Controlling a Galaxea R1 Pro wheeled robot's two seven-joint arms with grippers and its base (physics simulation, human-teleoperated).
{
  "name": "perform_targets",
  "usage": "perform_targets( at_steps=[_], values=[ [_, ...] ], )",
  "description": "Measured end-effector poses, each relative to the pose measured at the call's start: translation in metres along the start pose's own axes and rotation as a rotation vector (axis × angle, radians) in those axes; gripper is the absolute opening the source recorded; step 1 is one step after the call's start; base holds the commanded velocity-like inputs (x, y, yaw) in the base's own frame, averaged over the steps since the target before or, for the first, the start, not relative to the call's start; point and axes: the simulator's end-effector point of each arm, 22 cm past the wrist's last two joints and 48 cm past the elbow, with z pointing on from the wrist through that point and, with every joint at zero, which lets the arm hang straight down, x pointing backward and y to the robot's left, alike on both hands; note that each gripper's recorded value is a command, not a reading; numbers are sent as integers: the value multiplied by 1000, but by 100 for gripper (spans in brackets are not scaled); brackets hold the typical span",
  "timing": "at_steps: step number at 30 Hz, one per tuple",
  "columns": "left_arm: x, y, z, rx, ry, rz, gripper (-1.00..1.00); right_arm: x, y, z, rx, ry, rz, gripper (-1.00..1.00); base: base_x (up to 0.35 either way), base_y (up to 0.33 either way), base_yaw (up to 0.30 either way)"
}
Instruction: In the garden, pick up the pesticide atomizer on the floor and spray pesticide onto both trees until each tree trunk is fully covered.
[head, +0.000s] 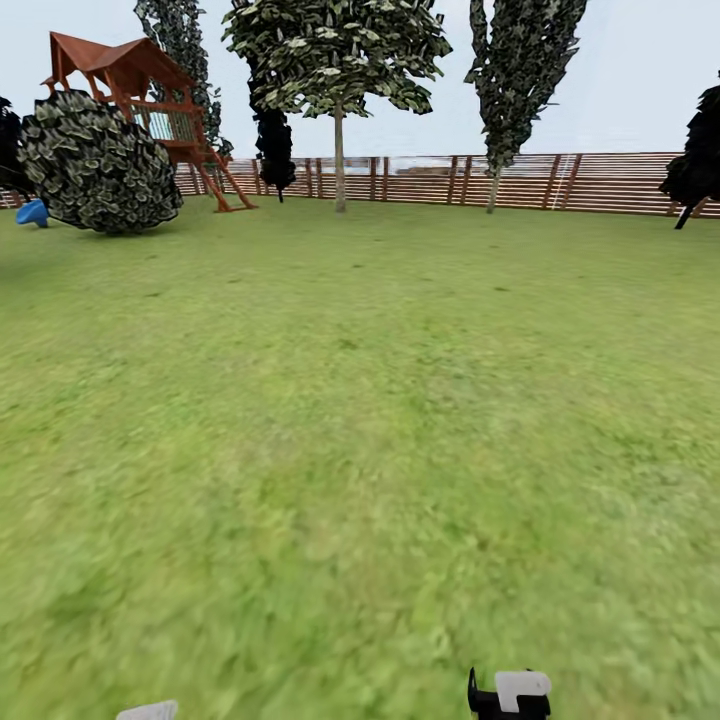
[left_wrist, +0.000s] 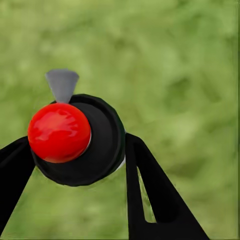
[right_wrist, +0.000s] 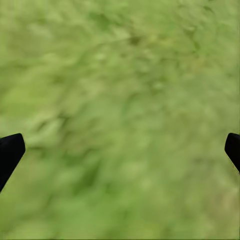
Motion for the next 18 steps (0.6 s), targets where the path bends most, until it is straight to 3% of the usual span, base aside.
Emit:
perform_targets(
  at_steps=[18],
  values=[
    [1, -1, 0, 1, 2, -1, -100, 0, 0, 0, 0, -1, -1, 100, 339, 0, 0]
  ],
)
